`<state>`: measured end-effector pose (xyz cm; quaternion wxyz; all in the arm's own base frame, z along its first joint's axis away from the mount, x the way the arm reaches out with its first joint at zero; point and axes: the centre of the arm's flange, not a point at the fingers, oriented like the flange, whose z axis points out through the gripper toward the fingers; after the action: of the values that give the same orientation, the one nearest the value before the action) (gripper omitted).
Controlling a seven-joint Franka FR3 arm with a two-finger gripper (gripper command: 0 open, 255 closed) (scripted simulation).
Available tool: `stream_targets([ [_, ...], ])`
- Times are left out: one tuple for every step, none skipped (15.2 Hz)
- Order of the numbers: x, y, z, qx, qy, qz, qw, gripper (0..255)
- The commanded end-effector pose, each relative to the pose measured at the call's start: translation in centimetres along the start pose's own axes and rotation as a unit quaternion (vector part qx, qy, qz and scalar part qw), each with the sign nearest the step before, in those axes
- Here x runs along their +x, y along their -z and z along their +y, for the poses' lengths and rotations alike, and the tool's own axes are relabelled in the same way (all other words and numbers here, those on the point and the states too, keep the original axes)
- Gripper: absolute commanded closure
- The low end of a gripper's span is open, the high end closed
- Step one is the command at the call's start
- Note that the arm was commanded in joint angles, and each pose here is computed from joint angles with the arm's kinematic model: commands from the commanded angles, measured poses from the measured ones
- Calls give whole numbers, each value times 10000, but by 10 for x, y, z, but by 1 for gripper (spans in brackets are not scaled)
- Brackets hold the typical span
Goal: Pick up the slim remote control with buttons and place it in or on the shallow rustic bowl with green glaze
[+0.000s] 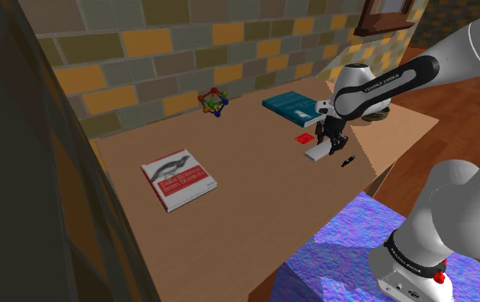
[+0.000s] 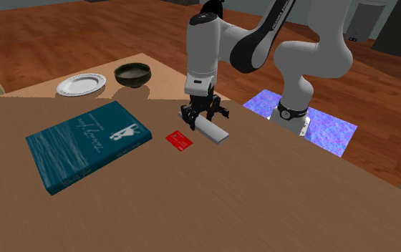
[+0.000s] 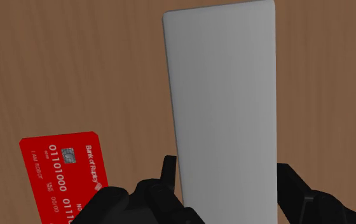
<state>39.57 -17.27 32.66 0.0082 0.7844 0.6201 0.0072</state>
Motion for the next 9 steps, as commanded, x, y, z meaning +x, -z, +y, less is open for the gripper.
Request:
stream_targets([
  [0, -1, 0, 9, -5, 0, 10000, 255],
  [0, -1, 0, 9, -5, 0, 10000, 255],
  [0, -1, 0, 9, -5, 0, 10000, 255],
  [0, -1, 0, 9, -5, 0, 10000, 255],
  [0, -1, 0, 9, -5, 0, 10000, 255],
  [0, -1, 0, 9, -5, 0, 10000, 255],
  [0, 5, 0, 9, -5, 0, 10000, 255],
  [0, 10, 0, 9, -5, 0, 10000, 255],
  [0, 15, 0, 9, -5, 0, 10000, 255],
])
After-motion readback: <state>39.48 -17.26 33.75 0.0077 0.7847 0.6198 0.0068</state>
